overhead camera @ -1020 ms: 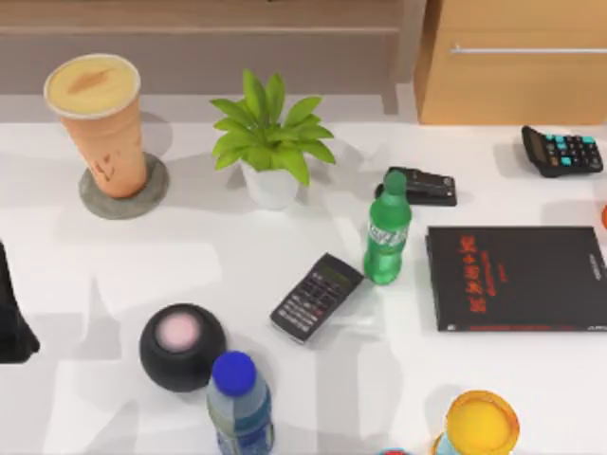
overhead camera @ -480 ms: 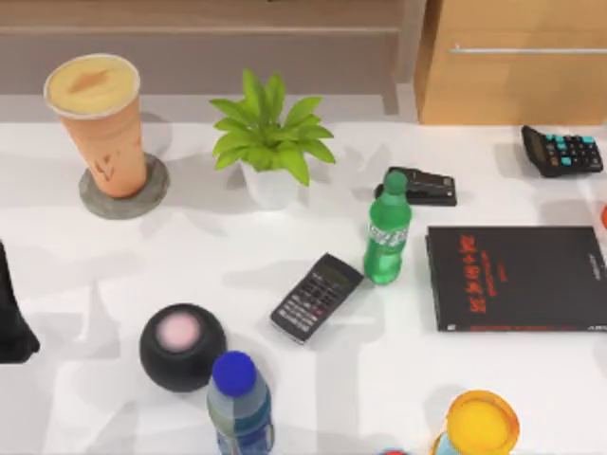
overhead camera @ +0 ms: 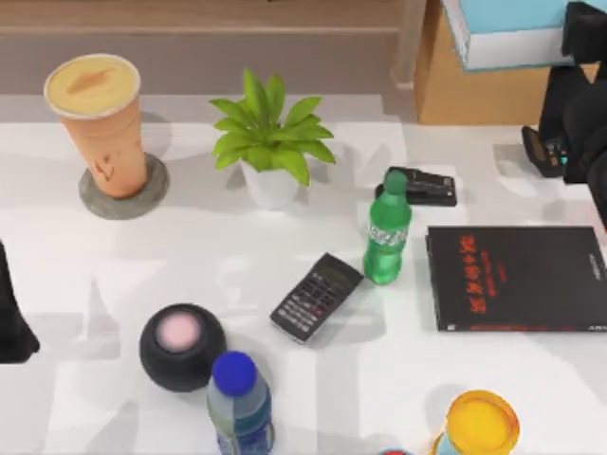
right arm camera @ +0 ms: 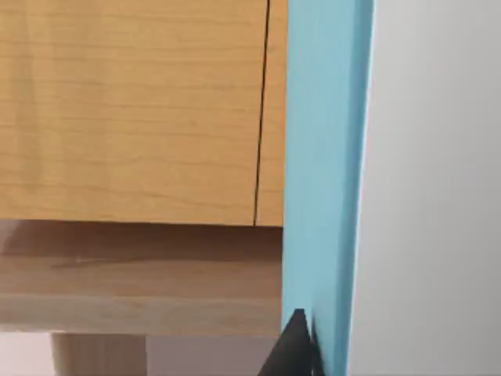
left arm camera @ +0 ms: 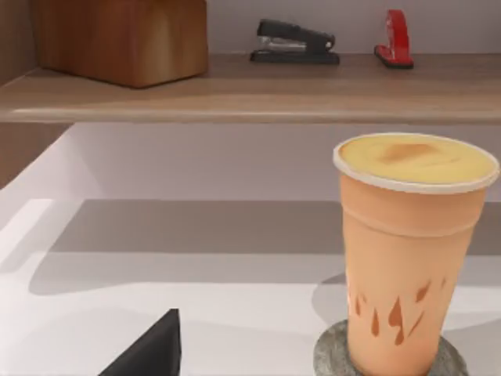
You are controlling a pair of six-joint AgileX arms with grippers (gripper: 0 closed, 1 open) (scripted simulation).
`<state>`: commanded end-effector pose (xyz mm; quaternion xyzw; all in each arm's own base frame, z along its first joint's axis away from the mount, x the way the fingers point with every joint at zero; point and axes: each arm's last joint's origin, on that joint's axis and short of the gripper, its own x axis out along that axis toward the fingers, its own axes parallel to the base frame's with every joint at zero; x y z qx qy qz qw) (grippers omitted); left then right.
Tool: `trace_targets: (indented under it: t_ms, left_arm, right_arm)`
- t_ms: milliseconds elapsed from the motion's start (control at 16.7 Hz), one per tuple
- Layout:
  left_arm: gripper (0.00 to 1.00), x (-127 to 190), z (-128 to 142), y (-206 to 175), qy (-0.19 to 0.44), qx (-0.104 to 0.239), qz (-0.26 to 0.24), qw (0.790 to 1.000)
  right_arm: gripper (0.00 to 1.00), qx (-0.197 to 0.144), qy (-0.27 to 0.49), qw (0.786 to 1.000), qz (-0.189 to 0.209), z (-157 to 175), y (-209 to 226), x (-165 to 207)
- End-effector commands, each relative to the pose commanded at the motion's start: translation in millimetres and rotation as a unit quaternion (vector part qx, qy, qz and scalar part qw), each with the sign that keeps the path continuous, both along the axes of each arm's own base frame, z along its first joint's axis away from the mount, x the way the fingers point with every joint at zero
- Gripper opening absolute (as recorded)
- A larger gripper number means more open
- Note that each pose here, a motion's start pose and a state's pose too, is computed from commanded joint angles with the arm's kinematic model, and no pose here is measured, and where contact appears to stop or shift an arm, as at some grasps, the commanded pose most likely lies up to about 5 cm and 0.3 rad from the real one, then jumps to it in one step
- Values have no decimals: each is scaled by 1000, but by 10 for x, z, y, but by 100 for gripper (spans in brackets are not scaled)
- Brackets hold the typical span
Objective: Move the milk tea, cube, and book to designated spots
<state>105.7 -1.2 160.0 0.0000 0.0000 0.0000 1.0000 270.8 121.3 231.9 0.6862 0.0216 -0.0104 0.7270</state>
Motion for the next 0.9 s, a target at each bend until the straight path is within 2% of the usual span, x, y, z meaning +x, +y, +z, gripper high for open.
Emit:
trace_targets:
  t_ms: [180,360,540,900]
  left_arm:
    - [100,0,0,0,0,0,0,1000]
    - [100,0,0,0,0,0,0,1000]
    - [100,0,0,0,0,0,0,1000]
    - [100,0,0,0,0,0,0,1000]
  right_arm:
    - [0,27,122,992,-8,-790,17,-361]
    - [0,29,204,978,-24,-1280,-53,-695]
    - [0,25,234,971,-28,-1442,-88,-836]
    - [0,32,226,973,-29,-1406,-81,-806]
